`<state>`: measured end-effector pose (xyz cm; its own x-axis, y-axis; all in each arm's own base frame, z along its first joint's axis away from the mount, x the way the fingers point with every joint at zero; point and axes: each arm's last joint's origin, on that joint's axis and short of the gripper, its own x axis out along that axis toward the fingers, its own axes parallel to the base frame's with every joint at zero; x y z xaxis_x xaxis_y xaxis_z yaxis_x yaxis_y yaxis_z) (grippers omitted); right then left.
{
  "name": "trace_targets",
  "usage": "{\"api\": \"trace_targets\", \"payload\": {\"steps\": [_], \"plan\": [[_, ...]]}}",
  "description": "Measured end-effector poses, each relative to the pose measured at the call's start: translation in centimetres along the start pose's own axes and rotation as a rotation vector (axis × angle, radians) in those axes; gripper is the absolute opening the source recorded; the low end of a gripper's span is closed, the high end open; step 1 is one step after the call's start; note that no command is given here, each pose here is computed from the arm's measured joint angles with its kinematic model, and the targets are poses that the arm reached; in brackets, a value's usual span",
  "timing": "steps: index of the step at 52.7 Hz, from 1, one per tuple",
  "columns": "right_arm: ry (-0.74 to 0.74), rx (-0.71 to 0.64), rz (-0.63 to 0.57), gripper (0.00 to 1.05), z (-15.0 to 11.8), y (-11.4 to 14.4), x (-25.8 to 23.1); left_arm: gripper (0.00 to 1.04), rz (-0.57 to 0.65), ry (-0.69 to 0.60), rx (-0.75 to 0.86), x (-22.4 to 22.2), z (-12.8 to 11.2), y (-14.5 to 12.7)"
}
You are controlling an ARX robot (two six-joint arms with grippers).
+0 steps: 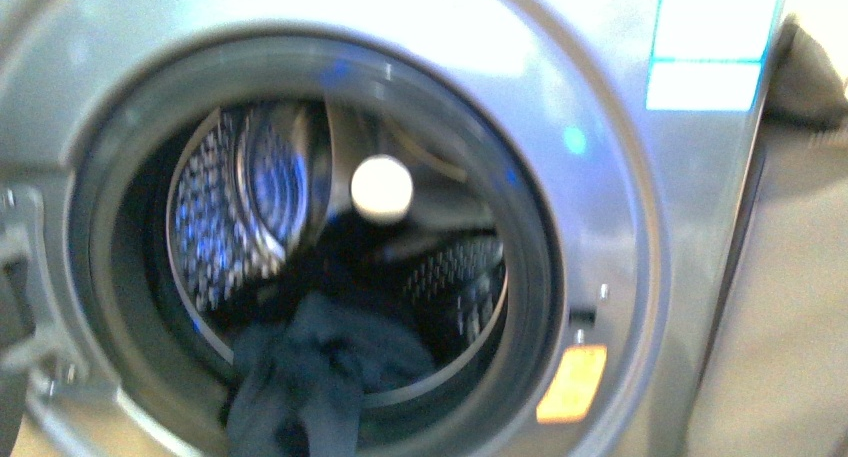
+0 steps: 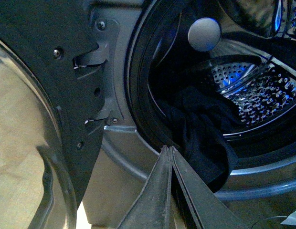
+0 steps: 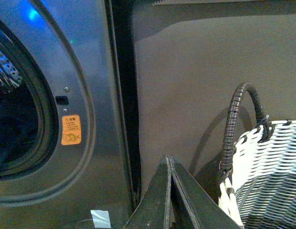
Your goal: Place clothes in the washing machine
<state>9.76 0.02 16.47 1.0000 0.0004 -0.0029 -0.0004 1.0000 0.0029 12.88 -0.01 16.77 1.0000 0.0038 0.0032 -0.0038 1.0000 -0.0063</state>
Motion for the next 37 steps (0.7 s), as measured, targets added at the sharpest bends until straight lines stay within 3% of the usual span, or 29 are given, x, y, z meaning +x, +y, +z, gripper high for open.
{"api": "trace_targets", "payload": {"steps": [37], "plan": [[0.000, 0.000, 0.000, 0.02, 0.0, 0.0, 0.0, 0.04, -0.005, -0.010, 0.002, -1.9, 0.2, 0.0]]}}
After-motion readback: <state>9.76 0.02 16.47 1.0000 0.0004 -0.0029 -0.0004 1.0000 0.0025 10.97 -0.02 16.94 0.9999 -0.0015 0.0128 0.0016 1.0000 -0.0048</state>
